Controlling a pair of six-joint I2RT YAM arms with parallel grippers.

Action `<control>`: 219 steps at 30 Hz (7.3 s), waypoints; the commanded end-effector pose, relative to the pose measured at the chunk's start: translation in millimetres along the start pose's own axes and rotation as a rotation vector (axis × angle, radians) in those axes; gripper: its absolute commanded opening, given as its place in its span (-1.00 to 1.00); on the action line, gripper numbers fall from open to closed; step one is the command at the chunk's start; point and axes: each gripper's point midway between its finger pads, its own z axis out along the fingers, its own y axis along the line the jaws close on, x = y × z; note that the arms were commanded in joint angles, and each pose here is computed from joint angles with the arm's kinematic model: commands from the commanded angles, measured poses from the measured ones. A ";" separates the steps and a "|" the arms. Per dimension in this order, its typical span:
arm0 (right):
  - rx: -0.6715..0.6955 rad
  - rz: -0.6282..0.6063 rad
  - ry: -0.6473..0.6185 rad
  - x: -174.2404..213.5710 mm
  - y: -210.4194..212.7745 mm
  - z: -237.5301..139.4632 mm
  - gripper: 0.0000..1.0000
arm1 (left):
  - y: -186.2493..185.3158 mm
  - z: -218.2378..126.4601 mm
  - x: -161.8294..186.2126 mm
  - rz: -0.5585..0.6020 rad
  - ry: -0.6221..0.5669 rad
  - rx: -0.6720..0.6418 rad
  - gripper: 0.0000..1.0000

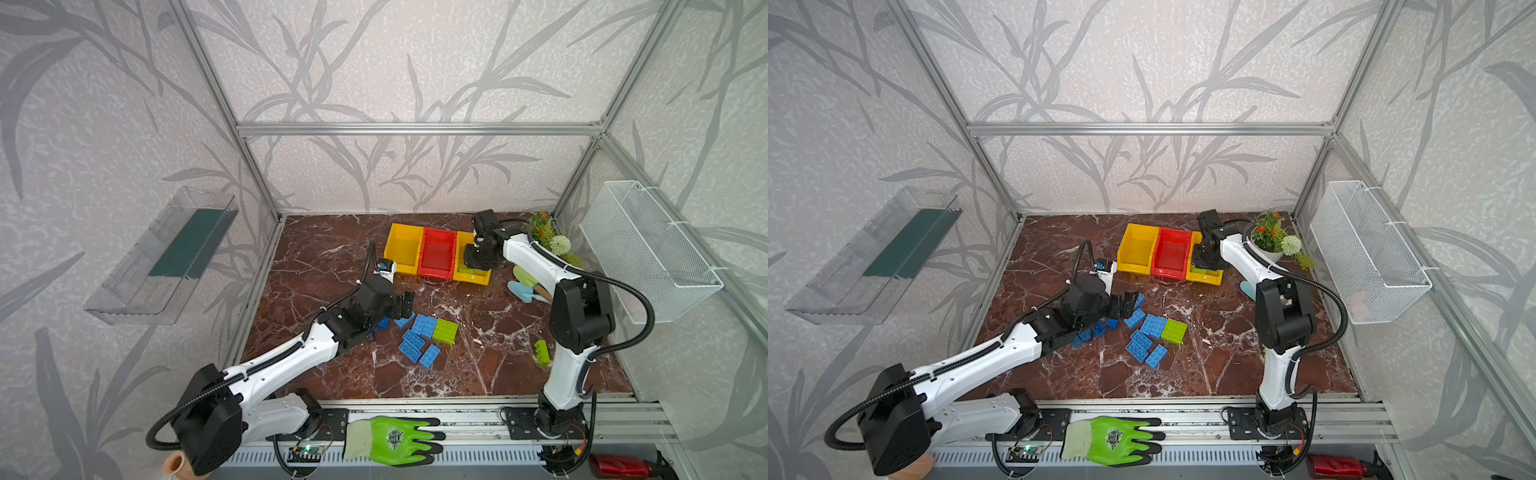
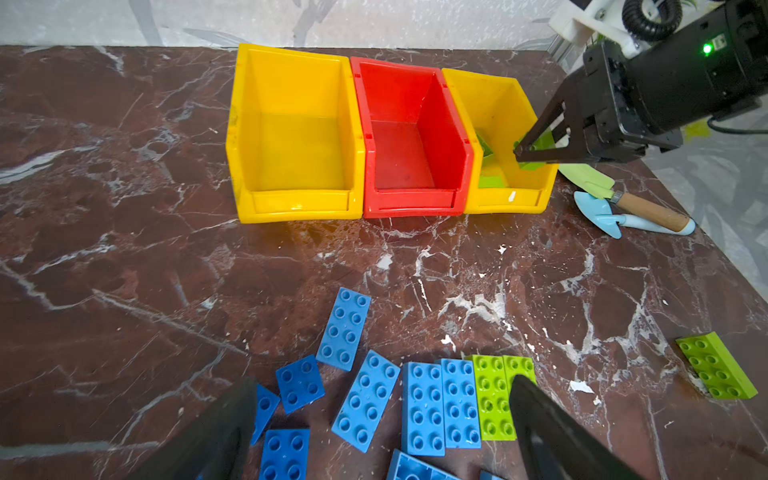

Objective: Sort the legos into containers by color
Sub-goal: 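Carry the small lime-green brick over the yellow bin nearest the pot and release, then move the right gripper back down over the lime-green bricks in the pile, then grasp a lime-green 2x4 brick with the right gripper and lift, then carry the lime-green 2x4 brick into the yellow bin nearest the pot and release, then lower the right gripper onto the last lime-green 2x4 brick beside the blue bricks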

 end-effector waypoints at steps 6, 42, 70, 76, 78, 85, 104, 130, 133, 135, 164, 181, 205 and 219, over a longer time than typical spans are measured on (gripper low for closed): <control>0.031 -0.010 0.021 -19.6 -10.9 24.5 -0.49 | -16.5 7.4 -15.7 0.033 -0.006 0.032 0.87; -0.051 -0.176 0.181 188.5 23.7 -33.2 0.42 | 18.5 -47.5 48.4 -0.075 -0.012 0.048 0.87; 0.033 -0.277 0.286 252.7 32.4 10.0 0.42 | 44.9 -70.8 67.4 -0.112 -0.047 -0.008 0.87; 0.104 -0.277 0.249 233.4 22.8 12.4 0.42 | 47.4 -70.3 67.4 -0.108 -0.049 -0.022 0.87; 0.114 -0.262 0.250 225.8 16.8 13.5 0.42 | 47.6 -69.9 66.3 -0.104 -0.052 -0.026 0.87; 0.125 -0.190 0.242 201.1 -12.7 16.5 0.40 | 47.7 -66.9 63.3 -0.090 -0.049 -0.042 0.87; 0.052 -0.129 0.174 173.7 0.7 5.0 0.39 | 41.2 -60.8 58.3 -0.085 -0.048 -0.027 0.87; 0.119 -0.088 0.168 151.8 -2.1 20.6 -0.51 | 39.7 -56.9 57.6 -0.059 -0.049 -0.028 0.87; 0.099 -0.099 0.118 130.0 2.6 2.4 -0.52 | 36.8 -55.7 52.7 -0.048 -0.053 -0.023 0.87; 0.093 -0.102 0.077 109.3 3.5 -8.7 -0.52 | 34.4 -54.6 49.1 -0.041 -0.054 -0.021 0.87; 0.098 -0.052 -0.014 -52.8 1.2 23.5 0.14 | 0.8 -3.1 11.2 0.051 0.016 -0.039 0.87; -0.055 -0.053 0.055 76.3 36.1 -27.3 0.24 | 20.4 -31.9 35.6 -0.022 -0.013 -0.029 0.87; -0.024 -0.228 0.269 234.6 41.4 -20.5 0.33 | 44.3 -67.5 63.6 -0.109 -0.054 -0.015 0.87; -0.036 -0.286 0.316 254.9 68.3 1.0 0.41 | 48.6 -72.6 63.7 -0.106 -0.057 -0.032 0.87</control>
